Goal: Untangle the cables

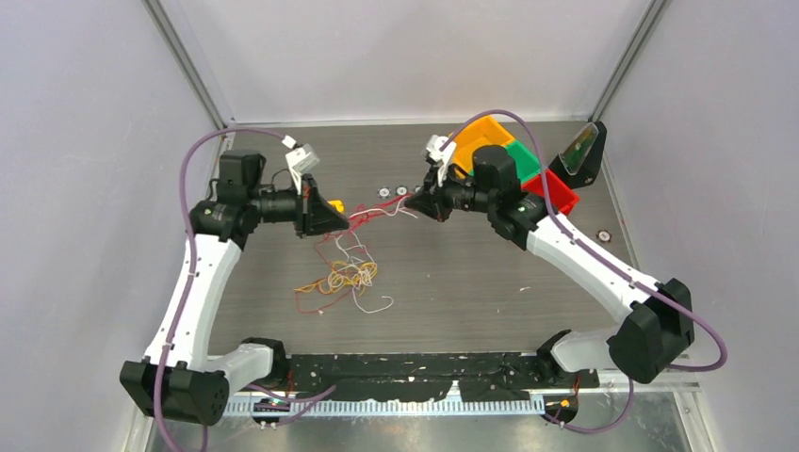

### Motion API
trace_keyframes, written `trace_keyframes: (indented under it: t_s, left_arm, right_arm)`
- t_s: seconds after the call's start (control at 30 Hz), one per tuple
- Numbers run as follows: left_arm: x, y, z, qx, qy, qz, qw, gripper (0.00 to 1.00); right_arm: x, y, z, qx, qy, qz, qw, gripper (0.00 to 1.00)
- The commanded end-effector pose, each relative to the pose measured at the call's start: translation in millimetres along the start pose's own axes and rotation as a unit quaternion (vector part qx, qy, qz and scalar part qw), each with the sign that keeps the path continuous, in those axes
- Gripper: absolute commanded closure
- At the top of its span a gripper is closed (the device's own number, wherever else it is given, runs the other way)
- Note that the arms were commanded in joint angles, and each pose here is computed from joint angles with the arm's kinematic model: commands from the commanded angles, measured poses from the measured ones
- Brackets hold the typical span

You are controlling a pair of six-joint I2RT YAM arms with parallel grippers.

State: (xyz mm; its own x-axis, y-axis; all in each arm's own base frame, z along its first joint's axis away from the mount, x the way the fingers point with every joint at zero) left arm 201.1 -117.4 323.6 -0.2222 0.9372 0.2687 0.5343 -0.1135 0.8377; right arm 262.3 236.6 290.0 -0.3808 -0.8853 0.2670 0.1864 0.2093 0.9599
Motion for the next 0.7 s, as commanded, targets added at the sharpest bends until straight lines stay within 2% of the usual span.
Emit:
trace_keyframes:
  t_s: [0.0,0.1,0.33,0.67]
  left_arm:
    - [42.5,-28.1,-32.5,-0.049,-0.002,0.059,0.997,1.00]
    - [54.9,-46.8,-23.8,-0.056,0.033,0.110,0.992,1.00]
    - [81.4,-85.0,21.4,-0.047,0.140,0.140,0.979,1.00]
    - [113.6,-136.5,67.1,-0.035,0.227,0.210,0.950,1.00]
  right_arm:
    - [47.3,-3.5,-49.1,0.031,-0.161,0.018,0.986,0.94]
    - [59.6,2.6,-55.1,0.032,-0.180,0.007,0.983,0.95]
    - [79.6,29.3,-56.5,0.043,-0.191,-0.034,0.980,0.95]
    - [117.2,48.3,-72.4,0.046,-0.207,-0.064,0.975,0.95]
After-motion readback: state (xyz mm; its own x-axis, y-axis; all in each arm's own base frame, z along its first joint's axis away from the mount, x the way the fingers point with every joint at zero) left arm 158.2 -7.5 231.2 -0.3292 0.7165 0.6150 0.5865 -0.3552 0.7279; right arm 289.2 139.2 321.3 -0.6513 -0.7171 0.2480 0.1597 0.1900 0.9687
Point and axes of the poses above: each gripper's point midway between its finger pads, its own x axis back along the fingers, its own z axis along the line the jaws close on, y = z × x, the point moved 8 cm from there along x, back along the fingers, and after that the axes turned 1 degree about x, right-handed, at the moved point
